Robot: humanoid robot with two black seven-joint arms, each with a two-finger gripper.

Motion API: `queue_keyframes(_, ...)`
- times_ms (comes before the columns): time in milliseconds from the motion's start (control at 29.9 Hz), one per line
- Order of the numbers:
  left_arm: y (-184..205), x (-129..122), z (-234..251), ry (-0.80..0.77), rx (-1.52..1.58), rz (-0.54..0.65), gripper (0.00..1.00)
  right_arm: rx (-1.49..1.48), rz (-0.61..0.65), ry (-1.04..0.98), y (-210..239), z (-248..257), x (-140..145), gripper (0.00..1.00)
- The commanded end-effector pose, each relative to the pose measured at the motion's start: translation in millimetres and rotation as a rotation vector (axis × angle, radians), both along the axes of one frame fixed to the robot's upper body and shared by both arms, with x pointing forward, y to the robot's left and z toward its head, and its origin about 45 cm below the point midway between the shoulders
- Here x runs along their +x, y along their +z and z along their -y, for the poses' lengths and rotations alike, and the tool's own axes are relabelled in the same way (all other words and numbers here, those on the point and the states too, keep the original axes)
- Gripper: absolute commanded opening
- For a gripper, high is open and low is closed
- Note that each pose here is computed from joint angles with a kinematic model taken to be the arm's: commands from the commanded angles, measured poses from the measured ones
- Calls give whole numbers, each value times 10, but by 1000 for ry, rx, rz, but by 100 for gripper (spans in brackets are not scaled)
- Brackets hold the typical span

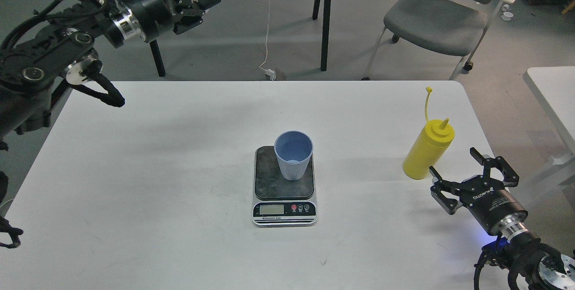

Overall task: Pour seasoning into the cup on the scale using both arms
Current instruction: 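Raise the left arm away and move the right gripper to the yellow bottle, then grasp the yellow bottle with the right gripper and lift it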

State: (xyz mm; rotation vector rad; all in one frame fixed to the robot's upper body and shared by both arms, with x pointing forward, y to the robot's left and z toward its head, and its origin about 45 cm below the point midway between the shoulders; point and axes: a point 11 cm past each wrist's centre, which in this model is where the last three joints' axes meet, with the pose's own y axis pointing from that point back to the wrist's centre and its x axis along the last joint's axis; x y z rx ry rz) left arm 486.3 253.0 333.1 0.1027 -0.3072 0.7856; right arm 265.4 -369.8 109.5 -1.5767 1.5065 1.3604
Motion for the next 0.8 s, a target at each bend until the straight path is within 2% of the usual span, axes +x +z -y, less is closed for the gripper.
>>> queue_keyframes(0, -100, -28, -38, 7, -2, -19, 95, 1, 14, -1, -15, -49, 120, 99)
queue_keyframes(368, -27, -27, -239, 41, 16, -6, 96, -22, 6, 1, -359, -343, 281, 99)
queue_keyframes(602, -19, -48, -346, 56, 27, -5, 96, -3, 24, 2, -372, -511, 416, 99)
queue_keyframes(770, -17, -48, -353, 57, 27, -5, 96, -25, 35, -12, -347, -453, 518, 99)
